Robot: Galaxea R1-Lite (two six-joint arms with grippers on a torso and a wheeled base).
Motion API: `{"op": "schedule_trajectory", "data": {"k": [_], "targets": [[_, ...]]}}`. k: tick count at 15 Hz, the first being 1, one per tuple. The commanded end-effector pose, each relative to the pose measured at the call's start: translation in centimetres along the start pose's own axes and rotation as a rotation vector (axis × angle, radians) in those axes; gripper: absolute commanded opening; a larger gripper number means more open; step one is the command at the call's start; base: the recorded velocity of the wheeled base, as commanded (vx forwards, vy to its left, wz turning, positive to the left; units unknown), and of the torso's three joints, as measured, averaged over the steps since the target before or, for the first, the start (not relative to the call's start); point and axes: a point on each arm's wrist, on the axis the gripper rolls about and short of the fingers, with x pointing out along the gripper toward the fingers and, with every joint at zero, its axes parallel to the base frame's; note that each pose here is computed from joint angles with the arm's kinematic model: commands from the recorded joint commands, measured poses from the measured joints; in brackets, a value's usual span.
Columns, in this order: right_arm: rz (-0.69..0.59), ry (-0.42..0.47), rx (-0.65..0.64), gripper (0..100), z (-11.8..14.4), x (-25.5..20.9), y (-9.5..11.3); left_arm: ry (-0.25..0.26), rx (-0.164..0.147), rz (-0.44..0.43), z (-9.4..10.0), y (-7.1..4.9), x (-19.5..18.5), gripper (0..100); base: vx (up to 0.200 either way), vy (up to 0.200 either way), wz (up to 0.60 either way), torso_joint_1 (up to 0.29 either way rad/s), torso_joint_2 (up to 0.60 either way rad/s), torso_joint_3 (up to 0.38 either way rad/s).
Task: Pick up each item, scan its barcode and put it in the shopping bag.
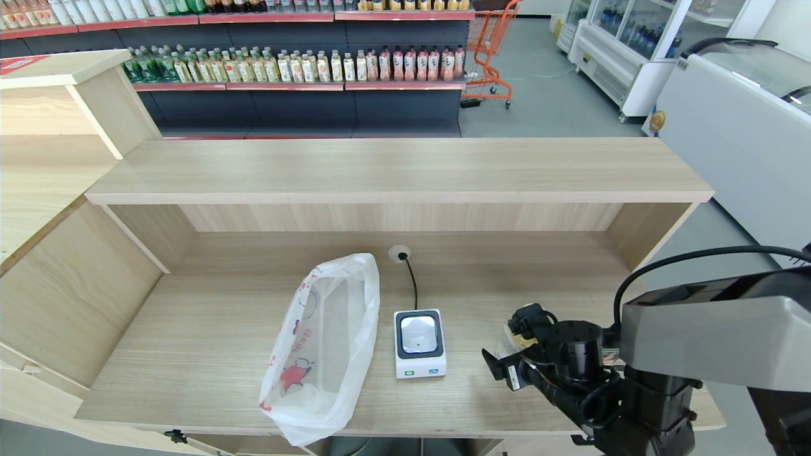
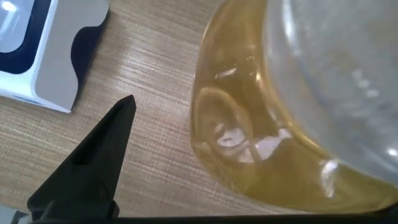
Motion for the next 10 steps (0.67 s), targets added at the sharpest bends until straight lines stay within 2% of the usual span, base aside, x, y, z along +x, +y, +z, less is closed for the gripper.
{"op": "schedule_trajectory", "data": {"k": [1,7,8,10], "targets": [[0.003,0.006,-0.004,100,-0.6,0.6,0.3,-0.001,0.0,0.0,0.0,0.0,0.0,100,0.0,0.0,0.0,0.0,0.0,0.0],[0.055,-0.117,-0.014,100,0.9,1.3,0.0,-0.001,0.0,0.0,0.0,0.0,0.0,100,0.0,0.0,0.0,0.0,0.0,0.0],[0.065,-0.132,-0.032,0,1.1,1.4,-0.3,-0.001,0.0,0.0,0.0,0.0,0.0,100,0.0,0.0,0.0,0.0,0.0,0.0],[0.053,-0.131,-0.051,0,1.0,1.5,-0.8,-0.001,0.0,0.0,0.0,0.0,0.0,100,0.0,0.0,0.0,0.0,0.0,0.0]]}}
